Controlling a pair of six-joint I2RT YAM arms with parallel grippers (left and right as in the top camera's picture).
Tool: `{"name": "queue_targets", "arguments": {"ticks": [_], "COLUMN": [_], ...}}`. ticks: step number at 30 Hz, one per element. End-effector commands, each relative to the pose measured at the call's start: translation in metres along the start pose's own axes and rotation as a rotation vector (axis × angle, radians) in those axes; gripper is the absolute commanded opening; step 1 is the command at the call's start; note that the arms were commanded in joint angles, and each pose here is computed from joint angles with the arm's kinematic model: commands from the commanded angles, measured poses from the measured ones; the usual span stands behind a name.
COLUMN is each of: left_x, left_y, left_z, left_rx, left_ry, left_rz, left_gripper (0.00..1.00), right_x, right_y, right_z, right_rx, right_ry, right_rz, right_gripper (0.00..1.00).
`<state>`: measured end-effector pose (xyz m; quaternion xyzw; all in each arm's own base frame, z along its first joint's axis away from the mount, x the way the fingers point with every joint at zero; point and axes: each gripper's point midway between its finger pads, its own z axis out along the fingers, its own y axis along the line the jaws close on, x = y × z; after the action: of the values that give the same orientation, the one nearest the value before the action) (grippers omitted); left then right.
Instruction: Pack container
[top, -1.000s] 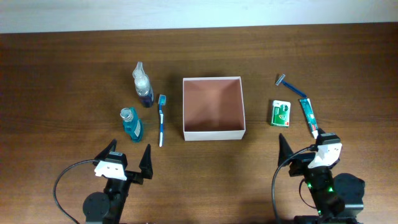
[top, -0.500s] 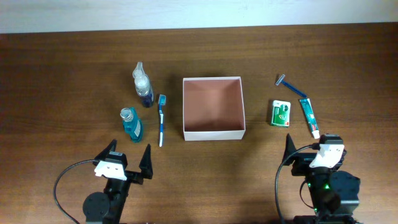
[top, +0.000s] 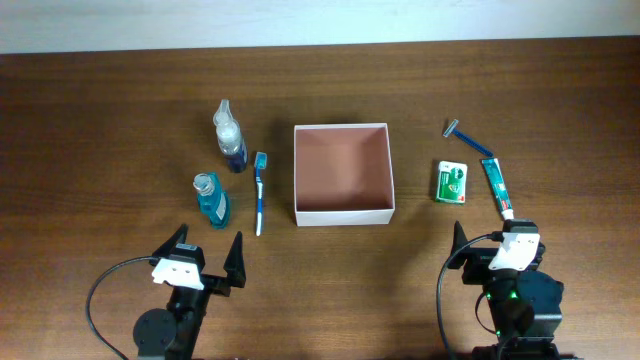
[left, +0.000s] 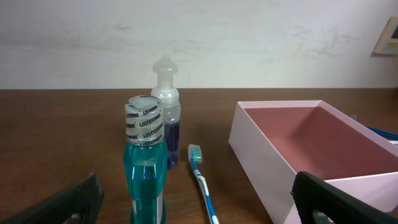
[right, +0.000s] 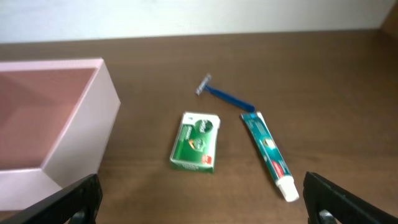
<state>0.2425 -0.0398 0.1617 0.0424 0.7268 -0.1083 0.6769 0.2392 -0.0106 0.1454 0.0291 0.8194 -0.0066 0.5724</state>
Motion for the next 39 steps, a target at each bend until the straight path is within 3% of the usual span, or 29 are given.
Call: {"name": "queue_targets", "arguments": {"ticks": [1, 5, 12, 27, 39], "left_x": [0.0, 0.0, 0.0, 0.0, 0.0], "left_y": [0.0, 0.0, 0.0, 0.0, 0.0], "left_z": [0.0, 0.0, 0.0, 0.0, 0.0], "left_rx": [0.0, 0.0, 0.0, 0.0, 0.0], "left_ry": [0.0, 0.0, 0.0, 0.0, 0.0], "left_rz": [0.016, 0.016, 0.016, 0.016, 0.016], "left_gripper": [0.99, 0.99, 0.99, 0.99, 0.99], "right_x": [0.012, 0.014, 0.021, 0.04, 0.056], "right_y": [-0.015, -0.024, -0.003, -0.033, -0.035], "right_z": [0.001, -0.001, 0.001, -0.005, -0.008], "right_rx": [0.086, 0.141, 0.019, 0.2, 0.219], "right_ry": [0.038, 0.048, 0.077, 0.144, 0.202], "right_rz": [0.005, 0.001, 0.006, 0.108, 0.146], "right_gripper": [0.99, 0.99, 0.99, 0.99, 0.99]}}
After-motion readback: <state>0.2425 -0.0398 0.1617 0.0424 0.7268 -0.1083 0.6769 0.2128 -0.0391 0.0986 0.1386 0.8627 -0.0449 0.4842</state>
